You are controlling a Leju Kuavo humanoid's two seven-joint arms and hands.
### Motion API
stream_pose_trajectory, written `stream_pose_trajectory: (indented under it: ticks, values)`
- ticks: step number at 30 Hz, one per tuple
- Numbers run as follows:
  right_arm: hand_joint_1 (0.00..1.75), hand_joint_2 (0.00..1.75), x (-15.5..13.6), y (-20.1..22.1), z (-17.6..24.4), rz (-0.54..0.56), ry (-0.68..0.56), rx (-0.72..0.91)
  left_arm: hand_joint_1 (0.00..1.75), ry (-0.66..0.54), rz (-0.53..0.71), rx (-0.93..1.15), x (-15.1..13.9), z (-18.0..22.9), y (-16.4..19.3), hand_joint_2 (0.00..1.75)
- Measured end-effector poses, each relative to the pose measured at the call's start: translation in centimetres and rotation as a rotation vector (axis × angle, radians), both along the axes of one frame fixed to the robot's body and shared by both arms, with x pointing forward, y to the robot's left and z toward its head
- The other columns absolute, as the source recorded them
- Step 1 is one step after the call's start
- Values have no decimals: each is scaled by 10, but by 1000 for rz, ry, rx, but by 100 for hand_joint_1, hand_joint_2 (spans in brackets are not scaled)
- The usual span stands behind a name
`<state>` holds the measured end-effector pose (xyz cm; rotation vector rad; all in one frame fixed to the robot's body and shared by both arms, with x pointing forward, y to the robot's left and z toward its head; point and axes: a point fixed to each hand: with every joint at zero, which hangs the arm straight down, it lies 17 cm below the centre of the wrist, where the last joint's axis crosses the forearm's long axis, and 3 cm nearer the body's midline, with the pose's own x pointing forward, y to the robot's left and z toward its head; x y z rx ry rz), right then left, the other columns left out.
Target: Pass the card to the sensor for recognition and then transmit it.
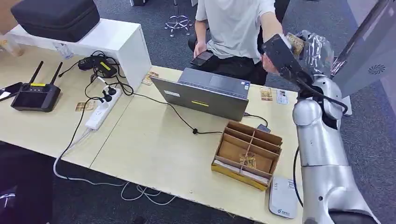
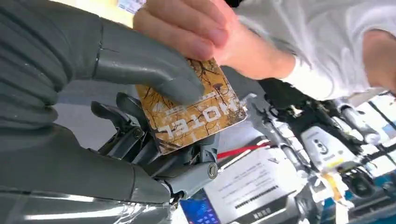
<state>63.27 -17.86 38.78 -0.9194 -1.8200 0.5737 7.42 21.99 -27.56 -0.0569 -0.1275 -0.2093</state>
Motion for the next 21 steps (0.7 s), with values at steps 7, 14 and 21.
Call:
stream_pose_trajectory:
  ticks: [7,14,21]
  values:
    - [0,175,10,-13,-40,-31,89,2,0,11,9,39,-1,0,-10,175]
    - [0,175,12,-16,-57,-36,128,9,0,16,8,26,-2,1,-20,175]
    - [0,175,16,-45,-70,-25,154,193,0,10,-8,-13,-1,1,-11,175]
